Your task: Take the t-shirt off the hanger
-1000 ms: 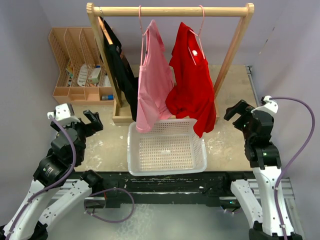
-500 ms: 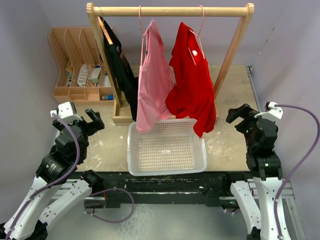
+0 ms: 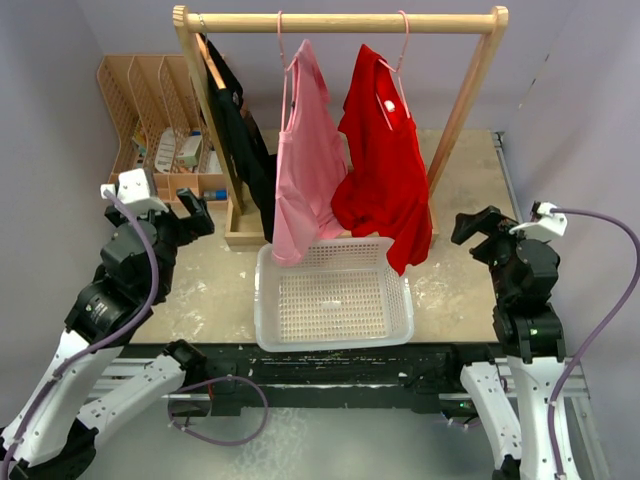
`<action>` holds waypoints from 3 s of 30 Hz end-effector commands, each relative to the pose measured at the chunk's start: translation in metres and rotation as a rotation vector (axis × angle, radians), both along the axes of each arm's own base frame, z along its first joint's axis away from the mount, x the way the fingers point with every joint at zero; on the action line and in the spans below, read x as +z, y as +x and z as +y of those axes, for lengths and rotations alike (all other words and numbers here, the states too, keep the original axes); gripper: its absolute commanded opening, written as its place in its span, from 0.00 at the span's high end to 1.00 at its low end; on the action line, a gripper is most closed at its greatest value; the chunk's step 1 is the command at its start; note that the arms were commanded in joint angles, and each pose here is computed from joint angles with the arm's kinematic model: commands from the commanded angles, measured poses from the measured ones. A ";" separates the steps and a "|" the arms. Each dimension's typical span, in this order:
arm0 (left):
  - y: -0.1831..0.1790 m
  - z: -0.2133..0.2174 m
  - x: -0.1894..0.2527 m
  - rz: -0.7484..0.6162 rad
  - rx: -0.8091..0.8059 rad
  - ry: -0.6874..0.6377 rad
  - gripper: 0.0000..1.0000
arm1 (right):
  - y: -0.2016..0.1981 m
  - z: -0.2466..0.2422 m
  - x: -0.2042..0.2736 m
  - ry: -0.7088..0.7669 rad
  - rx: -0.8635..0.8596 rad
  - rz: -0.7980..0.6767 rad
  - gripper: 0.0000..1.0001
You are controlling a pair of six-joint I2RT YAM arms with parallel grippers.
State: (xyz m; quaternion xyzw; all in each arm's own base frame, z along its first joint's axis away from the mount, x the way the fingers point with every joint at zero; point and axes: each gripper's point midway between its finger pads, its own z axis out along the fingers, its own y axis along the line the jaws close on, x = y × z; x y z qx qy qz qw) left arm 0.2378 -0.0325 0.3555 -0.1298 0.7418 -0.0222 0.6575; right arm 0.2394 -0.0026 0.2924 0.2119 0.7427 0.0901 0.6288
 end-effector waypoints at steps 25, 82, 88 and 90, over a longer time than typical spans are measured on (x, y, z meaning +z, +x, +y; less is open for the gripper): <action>0.049 -0.044 0.200 -0.312 -0.087 -0.104 0.04 | 0.009 -0.001 0.028 -0.030 0.002 -0.053 0.06; 0.166 -0.091 0.186 -0.222 0.104 -0.040 0.34 | 0.007 0.033 -0.004 0.060 0.173 0.033 0.05; 0.166 -0.086 0.183 -0.223 0.137 -0.034 0.34 | 0.009 0.035 -0.008 0.063 0.182 0.043 0.05; 0.164 -0.084 0.185 -0.233 0.142 -0.041 0.34 | 0.010 0.036 -0.009 0.064 0.185 0.047 0.05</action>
